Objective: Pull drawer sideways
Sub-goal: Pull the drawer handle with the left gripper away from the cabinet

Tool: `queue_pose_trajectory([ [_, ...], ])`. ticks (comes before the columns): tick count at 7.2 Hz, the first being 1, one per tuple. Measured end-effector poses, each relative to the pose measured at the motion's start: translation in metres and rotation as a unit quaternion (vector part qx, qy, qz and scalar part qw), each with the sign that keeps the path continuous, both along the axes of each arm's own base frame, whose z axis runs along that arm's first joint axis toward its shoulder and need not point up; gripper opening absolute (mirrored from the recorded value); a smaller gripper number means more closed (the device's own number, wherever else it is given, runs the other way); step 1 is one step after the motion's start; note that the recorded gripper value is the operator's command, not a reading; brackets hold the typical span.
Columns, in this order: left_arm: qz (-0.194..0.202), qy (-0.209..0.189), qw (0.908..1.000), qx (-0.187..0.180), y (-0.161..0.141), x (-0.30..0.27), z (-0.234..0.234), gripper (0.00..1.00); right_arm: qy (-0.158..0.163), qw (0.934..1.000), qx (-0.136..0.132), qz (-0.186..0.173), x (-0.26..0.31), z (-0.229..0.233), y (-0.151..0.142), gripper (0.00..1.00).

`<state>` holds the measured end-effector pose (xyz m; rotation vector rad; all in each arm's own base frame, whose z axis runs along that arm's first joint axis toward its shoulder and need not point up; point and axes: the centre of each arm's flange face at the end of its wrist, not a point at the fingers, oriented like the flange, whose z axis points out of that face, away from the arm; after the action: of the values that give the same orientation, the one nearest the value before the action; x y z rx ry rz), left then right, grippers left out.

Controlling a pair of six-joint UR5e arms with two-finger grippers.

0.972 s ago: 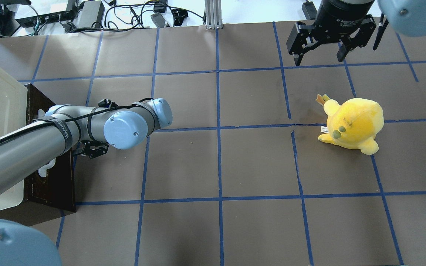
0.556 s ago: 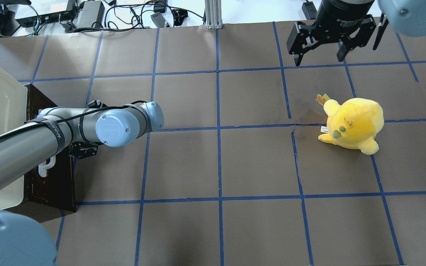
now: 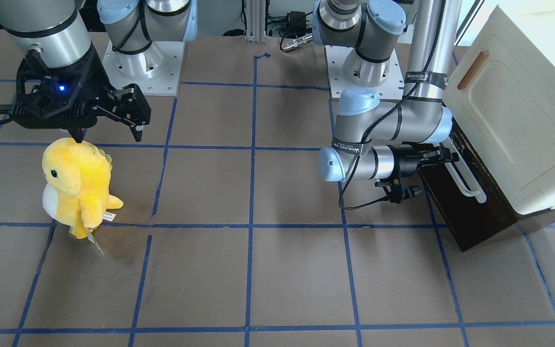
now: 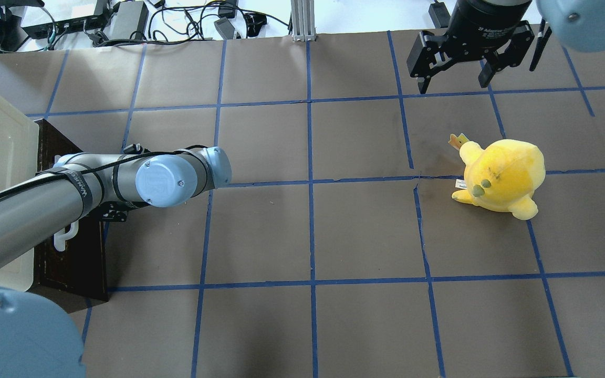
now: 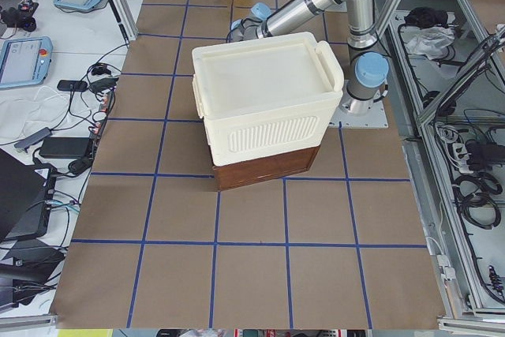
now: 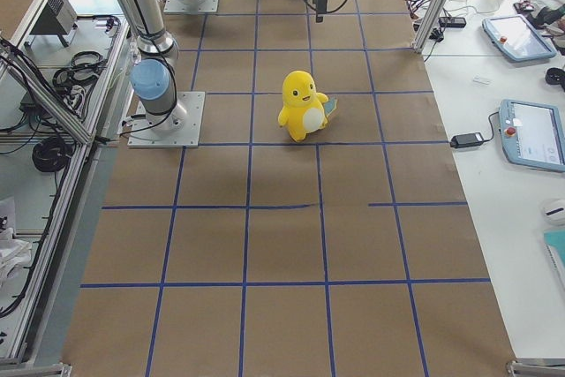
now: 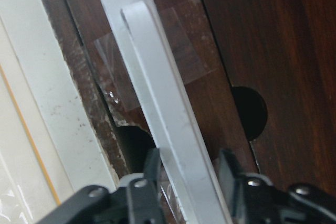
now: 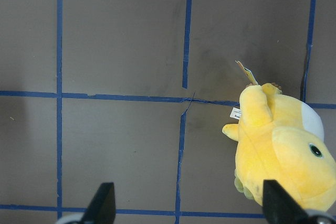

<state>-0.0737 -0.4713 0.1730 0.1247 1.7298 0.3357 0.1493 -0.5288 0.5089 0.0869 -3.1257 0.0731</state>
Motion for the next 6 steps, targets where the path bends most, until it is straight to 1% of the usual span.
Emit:
queue_pose_trajectory([
  [6,-0.015,0.002,0.9999,-0.005,0.0,-0.02,-0.002,0.12,0.0,1.0,0.0,0.0,0.0,0.0,0.0,1.0],
])
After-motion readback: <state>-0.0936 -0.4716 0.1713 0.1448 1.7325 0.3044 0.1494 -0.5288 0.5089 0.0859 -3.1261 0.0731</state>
